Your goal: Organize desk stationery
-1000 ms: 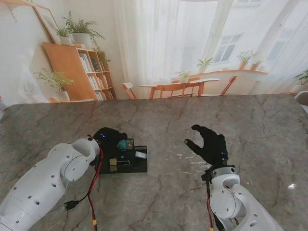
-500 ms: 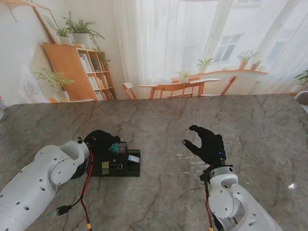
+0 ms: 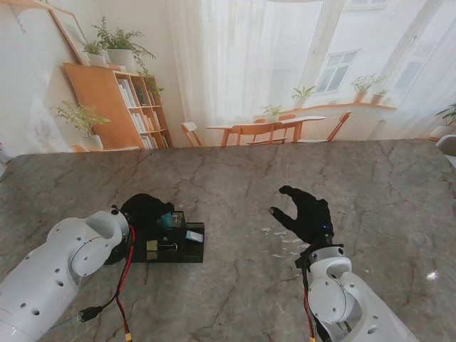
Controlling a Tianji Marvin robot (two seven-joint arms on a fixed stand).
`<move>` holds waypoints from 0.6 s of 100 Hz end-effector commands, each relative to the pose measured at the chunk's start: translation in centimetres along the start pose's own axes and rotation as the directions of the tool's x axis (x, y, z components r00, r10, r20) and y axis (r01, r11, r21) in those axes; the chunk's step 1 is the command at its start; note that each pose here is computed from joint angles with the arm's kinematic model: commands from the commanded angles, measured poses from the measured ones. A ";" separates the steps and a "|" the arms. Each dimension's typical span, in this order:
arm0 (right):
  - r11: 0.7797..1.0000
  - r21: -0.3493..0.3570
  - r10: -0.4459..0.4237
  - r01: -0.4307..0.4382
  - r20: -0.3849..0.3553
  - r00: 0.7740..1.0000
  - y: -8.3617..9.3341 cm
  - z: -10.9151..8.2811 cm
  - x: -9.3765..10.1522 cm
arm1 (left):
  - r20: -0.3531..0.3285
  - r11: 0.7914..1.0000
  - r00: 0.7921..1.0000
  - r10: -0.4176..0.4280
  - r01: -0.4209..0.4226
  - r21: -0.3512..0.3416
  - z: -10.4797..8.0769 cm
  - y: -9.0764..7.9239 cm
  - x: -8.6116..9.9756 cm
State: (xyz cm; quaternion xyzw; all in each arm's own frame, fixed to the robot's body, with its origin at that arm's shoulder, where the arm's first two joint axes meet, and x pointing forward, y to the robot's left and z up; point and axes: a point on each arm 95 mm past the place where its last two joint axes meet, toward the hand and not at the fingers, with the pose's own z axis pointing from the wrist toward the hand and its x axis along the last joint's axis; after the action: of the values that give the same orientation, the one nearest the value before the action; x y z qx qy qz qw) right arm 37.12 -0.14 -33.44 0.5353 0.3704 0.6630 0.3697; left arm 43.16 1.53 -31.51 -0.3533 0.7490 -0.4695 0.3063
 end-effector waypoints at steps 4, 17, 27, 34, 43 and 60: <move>1.000 0.015 0.002 -0.002 0.001 1.000 -0.2 -0.1 0.0 | 0.013 0.996 1.000 -0.024 0.025 -0.081 -0.3 2.7 -0.3; 1.000 0.018 0.005 -0.005 0.002 1.000 -0.2 -0.1 0.0 | 0.023 0.996 0.999 -0.044 0.046 -0.079 -0.4 2.4 -0.1; 1.000 0.018 0.007 -0.007 0.003 1.000 -0.3 -0.1 0.0 | 0.028 0.996 0.998 -0.056 0.058 -0.074 -0.6 2.0 0.0; 1.000 0.018 0.007 -0.007 0.003 1.000 -0.2 -0.1 0.0 | 0.030 0.995 0.998 -0.062 0.064 -0.073 -0.7 1.7 0.0; 1.000 0.021 0.007 -0.007 0.004 1.000 -0.2 -0.1 0.0 | 0.032 0.995 0.997 -0.075 0.077 -0.066 -0.8 1.3 0.1; 1.000 0.027 0.008 -0.008 0.007 1.000 -0.2 -0.1 0.0 | 0.028 0.996 0.997 -0.077 0.079 -0.046 -1.0 0.3 0.4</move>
State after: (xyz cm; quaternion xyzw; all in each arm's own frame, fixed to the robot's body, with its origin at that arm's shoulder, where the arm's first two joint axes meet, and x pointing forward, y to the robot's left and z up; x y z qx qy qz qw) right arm 37.13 -0.09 -33.49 0.5398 0.3714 0.6611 0.3656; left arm 42.49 2.06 -31.32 -0.3956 0.7389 -0.4593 0.2942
